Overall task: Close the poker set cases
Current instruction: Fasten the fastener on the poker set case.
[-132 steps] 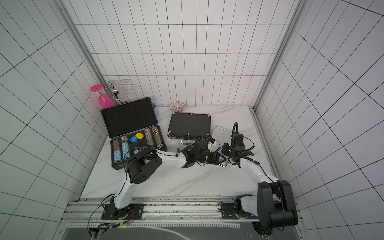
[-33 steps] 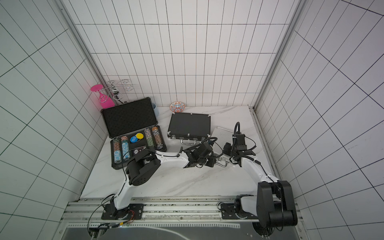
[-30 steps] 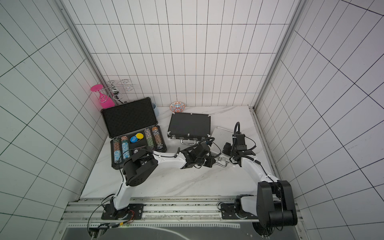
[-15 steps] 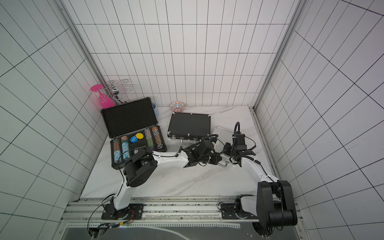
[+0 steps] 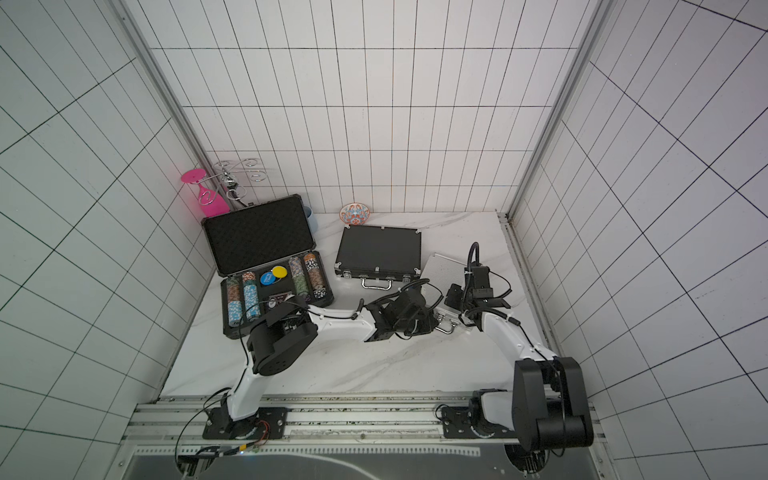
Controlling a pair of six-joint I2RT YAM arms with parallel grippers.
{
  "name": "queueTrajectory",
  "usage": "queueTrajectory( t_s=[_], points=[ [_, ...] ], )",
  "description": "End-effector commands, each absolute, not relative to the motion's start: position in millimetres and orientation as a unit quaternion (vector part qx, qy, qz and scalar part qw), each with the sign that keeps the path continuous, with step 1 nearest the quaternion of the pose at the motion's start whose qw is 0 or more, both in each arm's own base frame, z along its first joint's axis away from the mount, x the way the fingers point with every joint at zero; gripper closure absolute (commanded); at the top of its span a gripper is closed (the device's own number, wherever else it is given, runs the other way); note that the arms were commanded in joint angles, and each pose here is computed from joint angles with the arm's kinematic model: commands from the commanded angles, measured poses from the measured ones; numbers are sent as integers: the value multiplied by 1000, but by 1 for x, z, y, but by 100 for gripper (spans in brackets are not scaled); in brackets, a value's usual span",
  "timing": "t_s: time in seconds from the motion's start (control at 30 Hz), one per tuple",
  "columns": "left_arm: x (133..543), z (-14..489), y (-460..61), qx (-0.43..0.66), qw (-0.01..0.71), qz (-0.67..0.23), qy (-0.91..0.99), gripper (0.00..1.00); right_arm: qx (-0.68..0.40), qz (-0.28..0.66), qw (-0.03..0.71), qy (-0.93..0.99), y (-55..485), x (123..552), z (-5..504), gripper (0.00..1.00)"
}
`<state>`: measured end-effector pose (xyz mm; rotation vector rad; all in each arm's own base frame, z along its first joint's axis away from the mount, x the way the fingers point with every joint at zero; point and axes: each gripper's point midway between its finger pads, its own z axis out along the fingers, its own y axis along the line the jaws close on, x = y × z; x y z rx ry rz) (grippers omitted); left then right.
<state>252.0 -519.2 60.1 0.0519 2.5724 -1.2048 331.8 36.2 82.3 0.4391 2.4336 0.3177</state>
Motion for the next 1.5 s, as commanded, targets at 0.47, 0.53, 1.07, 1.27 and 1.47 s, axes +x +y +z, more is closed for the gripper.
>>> queueTrajectory(
  t_s=[0.47, 0.53, 1.07, 1.27, 1.47],
  points=[
    [265, 37, -528, -14, 153, -401, 903, 100, 177, 95, 255, 946, 29, 308, 59, 92],
    [265, 34, -530, -13, 152, -404, 902, 100, 178, 96, 256, 945, 29, 309, 59, 92],
    [267, 8, -525, -9, 159, -349, 924, 100, 178, 102, 256, 945, 31, 309, 59, 92],
    [272, 0, -523, -15, 171, -339, 925, 100, 178, 104, 258, 944, 31, 309, 60, 92],
    [269, 31, -522, 2, 180, -364, 914, 100, 176, 101, 260, 944, 31, 310, 62, 92]
  ],
)
